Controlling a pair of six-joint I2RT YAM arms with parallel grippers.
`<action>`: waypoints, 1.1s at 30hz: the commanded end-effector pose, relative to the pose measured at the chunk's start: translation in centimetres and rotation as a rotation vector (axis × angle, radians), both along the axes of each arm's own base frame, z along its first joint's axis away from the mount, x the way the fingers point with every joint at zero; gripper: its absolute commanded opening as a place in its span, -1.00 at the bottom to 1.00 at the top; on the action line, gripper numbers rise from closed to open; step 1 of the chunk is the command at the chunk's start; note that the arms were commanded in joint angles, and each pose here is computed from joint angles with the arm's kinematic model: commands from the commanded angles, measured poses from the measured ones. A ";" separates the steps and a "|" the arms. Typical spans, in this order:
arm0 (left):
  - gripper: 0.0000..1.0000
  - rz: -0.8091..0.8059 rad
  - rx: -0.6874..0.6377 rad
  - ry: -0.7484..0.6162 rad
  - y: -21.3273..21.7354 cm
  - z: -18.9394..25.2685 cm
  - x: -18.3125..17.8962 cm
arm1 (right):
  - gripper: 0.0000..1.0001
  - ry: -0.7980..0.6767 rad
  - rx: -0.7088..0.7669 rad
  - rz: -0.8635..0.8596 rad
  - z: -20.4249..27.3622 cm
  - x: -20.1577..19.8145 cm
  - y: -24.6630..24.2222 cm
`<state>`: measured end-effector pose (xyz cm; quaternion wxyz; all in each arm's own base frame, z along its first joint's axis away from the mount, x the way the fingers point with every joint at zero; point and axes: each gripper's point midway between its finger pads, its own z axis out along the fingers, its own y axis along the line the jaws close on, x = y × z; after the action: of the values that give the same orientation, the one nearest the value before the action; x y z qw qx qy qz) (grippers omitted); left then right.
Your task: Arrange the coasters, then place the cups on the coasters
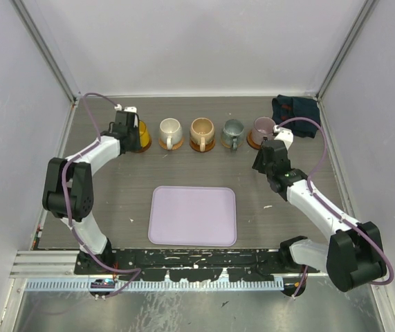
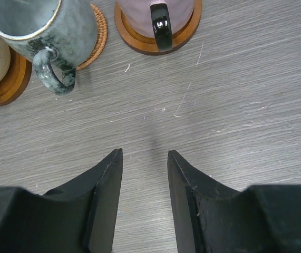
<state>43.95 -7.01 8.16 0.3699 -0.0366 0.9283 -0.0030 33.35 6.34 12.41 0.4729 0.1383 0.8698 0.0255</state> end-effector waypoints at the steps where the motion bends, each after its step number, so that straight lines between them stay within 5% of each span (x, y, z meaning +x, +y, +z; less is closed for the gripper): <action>1: -1.00 -0.005 -0.014 -0.196 -0.3 5.4 4.3 | -0.10 -0.067 0.028 0.009 1.8 1.1 0.5; 33: -1.00 0.005 0.038 -0.121 0.4 3.6 4.1 | -0.11 -0.023 0.068 0.041 0.1 0.8 1.5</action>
<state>44.87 -6.77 7.56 0.3564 -0.0227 0.9340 0.0138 33.27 7.39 11.52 0.4594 0.1287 0.8775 0.0489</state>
